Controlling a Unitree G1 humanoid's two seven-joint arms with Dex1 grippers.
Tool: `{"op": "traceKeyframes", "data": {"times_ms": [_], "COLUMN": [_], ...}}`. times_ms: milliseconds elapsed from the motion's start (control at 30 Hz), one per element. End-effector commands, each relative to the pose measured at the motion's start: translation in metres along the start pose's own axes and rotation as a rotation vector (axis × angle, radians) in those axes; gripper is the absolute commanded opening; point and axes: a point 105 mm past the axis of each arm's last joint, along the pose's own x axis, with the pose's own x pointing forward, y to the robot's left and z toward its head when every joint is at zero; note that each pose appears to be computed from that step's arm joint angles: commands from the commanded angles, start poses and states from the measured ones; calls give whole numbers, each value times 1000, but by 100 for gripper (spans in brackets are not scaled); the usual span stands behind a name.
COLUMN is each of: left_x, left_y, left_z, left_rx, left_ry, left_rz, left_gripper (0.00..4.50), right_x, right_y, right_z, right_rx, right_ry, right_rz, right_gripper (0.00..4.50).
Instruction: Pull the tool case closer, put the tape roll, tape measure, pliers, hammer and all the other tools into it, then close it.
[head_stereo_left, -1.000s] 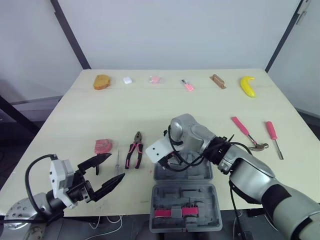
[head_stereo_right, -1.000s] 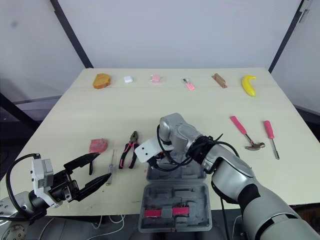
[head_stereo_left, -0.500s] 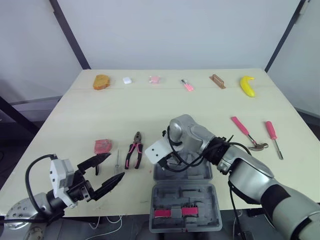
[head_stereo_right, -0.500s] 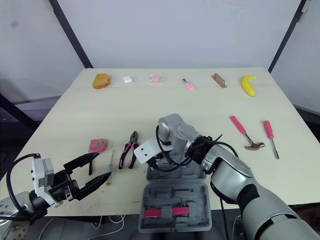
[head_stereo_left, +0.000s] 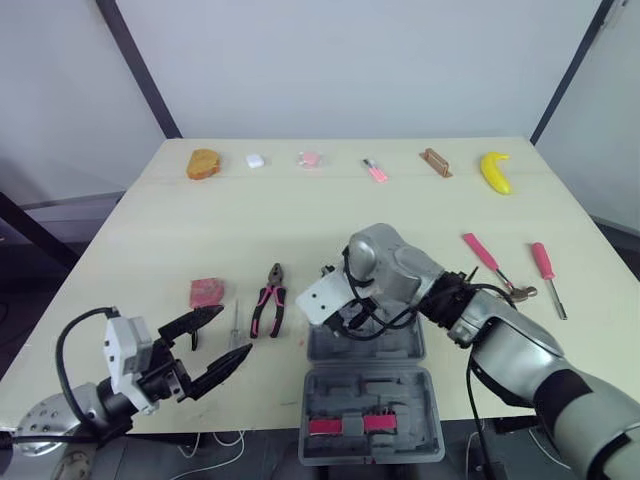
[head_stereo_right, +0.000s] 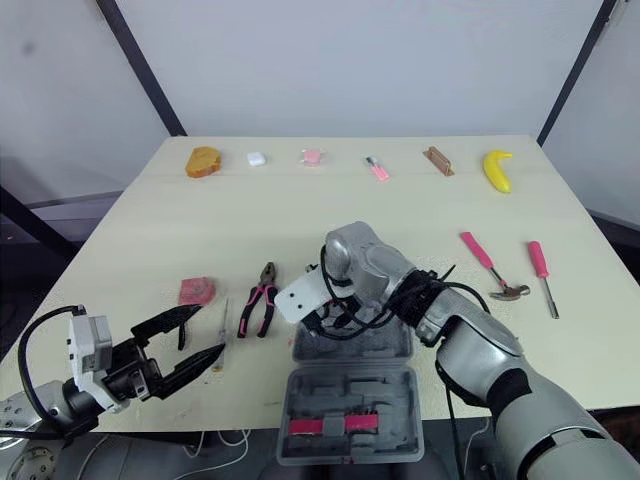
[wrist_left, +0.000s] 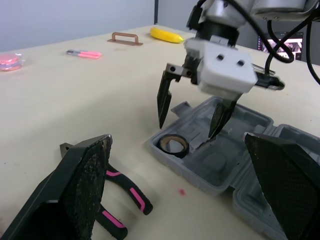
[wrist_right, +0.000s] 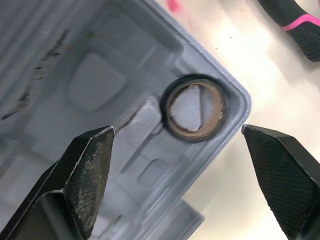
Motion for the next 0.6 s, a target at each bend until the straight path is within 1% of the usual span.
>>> {"op": "traceKeyframes", "data": {"times_ms": [33, 67, 100, 133, 200, 300, 333, 400, 433, 467, 500, 533, 600], "left_x": [4, 4, 5, 5, 7, 10, 11, 13, 13, 14, 14, 15, 15], "left_y": [-5, -6, -5, -5, -4, -1, 0, 3, 4, 5, 5, 6, 7], "left_z": [8, 8, 8, 9, 9, 10, 10, 10, 10, 10, 10, 10, 10], "left_rx": [36, 38, 42, 45, 52, 51, 51, 54, 56, 58, 58, 60, 63], "left_ry": [-11, -8, -8, -8, 3, -1, -1, 1, 2, 4, 5, 7, 8], "left_rz": [-31, -36, -41, -44, -60, -70, -75, -85, -89, -94, -98, -103, -110], "left_gripper": [450, 450, 450, 450, 450, 450, 450, 450, 450, 450, 450, 450, 450], "right_x": [-24, -27, -32, -34, -42, -42, -41, -36, -32, -27, -25, -23, -22], "right_y": [-17, -21, -24, -25, -28, -19, -16, -10, -6, -3, -1, 0, 0], "right_z": [24, 28, 32, 32, 26, 16, 15, 13, 12, 12, 12, 11, 9], "right_rx": [84, 126, 202, 251, 403, 536, 569, 623, 632, 643, 649, 660, 687], "right_ry": [-173, -229, -327, -386, -529, -629, -655, -699, -700, -698, -696, -696, -707], "right_rz": [-109, -142, -184, -209, -313, -365, -378, -406, -405, -403, -401, -409, -431], "right_gripper": [440, 440, 440, 440, 440, 440, 417, 349, 297, 255, 199, 157, 51]}}
